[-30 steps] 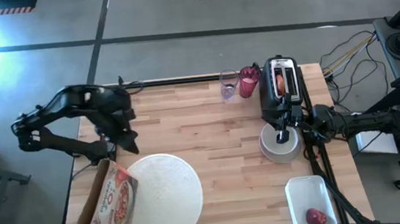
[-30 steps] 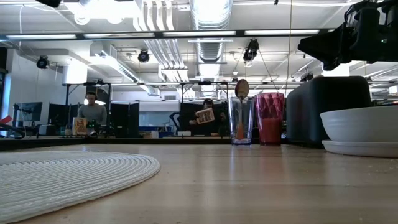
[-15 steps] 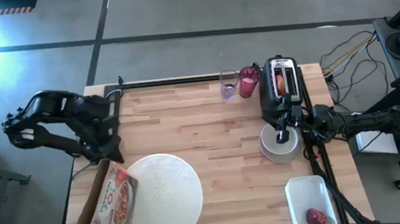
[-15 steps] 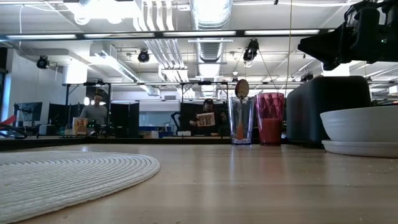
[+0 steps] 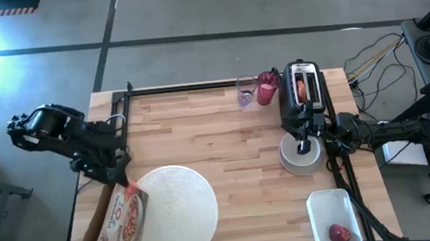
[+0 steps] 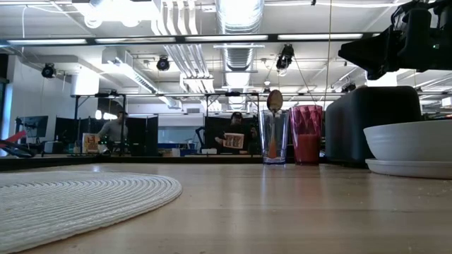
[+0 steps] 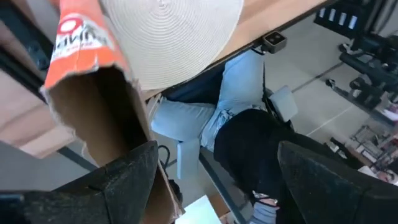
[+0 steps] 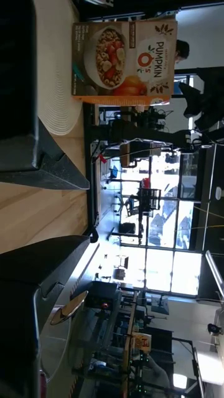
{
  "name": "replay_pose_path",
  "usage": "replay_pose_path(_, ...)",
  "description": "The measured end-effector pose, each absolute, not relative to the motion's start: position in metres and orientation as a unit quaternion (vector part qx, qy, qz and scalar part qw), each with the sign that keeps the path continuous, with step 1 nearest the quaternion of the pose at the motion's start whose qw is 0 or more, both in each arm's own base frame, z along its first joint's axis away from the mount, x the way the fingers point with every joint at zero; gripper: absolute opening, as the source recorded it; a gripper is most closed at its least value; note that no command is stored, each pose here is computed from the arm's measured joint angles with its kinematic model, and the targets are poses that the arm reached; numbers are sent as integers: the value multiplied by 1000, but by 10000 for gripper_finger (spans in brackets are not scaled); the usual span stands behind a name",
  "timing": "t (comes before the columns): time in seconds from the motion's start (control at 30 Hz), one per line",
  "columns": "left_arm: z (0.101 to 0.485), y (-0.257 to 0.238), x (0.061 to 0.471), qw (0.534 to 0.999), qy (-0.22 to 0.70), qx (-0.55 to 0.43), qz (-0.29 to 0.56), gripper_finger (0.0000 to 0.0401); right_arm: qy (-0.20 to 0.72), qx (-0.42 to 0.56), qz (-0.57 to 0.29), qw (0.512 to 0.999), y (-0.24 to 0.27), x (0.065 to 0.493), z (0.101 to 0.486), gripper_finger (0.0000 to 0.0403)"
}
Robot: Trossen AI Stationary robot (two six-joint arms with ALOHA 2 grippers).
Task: Arrange a breakfast setting
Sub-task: Move the orange cereal box to the top left of the table
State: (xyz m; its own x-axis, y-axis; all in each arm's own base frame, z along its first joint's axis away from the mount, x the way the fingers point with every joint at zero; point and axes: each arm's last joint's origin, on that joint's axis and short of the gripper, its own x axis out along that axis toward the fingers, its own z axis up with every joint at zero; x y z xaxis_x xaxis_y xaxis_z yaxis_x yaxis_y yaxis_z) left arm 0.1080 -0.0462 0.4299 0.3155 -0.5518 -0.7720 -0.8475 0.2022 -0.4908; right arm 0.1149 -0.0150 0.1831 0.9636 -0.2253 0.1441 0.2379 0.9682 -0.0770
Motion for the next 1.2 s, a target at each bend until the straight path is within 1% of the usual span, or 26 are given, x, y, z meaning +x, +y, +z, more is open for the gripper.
replay_pose_path(0.2,424,-54,115,512,579,-612,167,315,-67,-47,-117,990,-15,115,183,118)
replay_pose_path(0.4,408,-63,128,499,604,-590,196,315,-67,-47,-117,990,-15,115,183,118)
replay_pose_path(0.57,395,-69,131,508,613,-564,222,315,-67,-47,-117,990,-15,115,183,118)
replay_pose_path(0.8,370,-70,133,552,588,-517,288,315,-67,-47,-117,990,-15,115,183,118)
replay_pose_path(0.9,356,-70,133,548,594,-501,310,315,-67,-47,-117,990,-15,115,183,118)
replay_pose_path(1.0,346,-71,132,533,609,-491,323,315,-67,-47,-117,990,-15,115,183,118)
replay_pose_path(1.13,343,-74,134,530,620,-483,317,308,-67,-47,-117,990,-15,115,183,118)
replay_pose_path(1.2,344,-75,135,533,622,-481,312,299,-67,-47,-117,990,-15,115,183,118)
